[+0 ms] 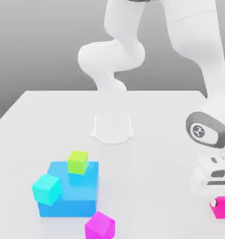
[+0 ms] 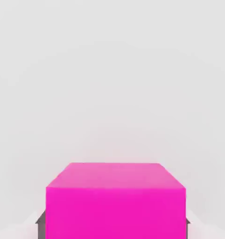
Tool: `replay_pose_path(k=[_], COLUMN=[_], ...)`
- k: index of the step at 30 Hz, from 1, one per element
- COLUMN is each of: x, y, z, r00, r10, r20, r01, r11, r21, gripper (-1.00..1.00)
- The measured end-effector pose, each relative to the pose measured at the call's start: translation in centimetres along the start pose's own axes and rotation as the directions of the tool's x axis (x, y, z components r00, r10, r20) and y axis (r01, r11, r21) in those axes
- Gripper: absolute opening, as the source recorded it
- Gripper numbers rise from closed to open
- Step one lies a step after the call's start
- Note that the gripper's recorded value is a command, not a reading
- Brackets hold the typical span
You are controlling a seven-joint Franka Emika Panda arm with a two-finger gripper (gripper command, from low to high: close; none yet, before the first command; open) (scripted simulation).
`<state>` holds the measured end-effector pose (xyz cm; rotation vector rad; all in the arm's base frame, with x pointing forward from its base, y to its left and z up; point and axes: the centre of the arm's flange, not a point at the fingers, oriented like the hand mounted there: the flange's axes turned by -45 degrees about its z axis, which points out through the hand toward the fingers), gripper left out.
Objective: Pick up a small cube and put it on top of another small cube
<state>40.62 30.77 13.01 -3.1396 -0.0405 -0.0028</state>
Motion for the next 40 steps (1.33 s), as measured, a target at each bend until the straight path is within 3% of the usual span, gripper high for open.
replay_pose_path(k=[6,15,22,30,36,37,40], x=[0.2,2.3,-1.9,-10.0,-11.0,-11.1,-11.1], y=[0.6,19.2,29.9,39.8,40.8,40.8,40.8], z=[-6.3,-13.2,-16.6,-18.4,-13.3,-12.4,-12.4], r00=[1.000,0.994,0.990,0.980,0.979,0.979,0.979], r10=[0.003,0.112,0.138,0.198,0.204,0.204,0.204], r20=[0.000,-0.002,0.000,0.001,0.002,0.002,0.002], r01=[-0.003,-0.112,-0.138,-0.198,-0.204,-0.204,-0.204], r11=[1.000,0.994,0.990,0.980,0.979,0.979,0.979], r21=[-0.001,-0.010,-0.009,0.000,0.001,0.000,0.000], gripper=[-1.00,-1.00,-1.00,-1.00,-1.00,1.00,1.00])
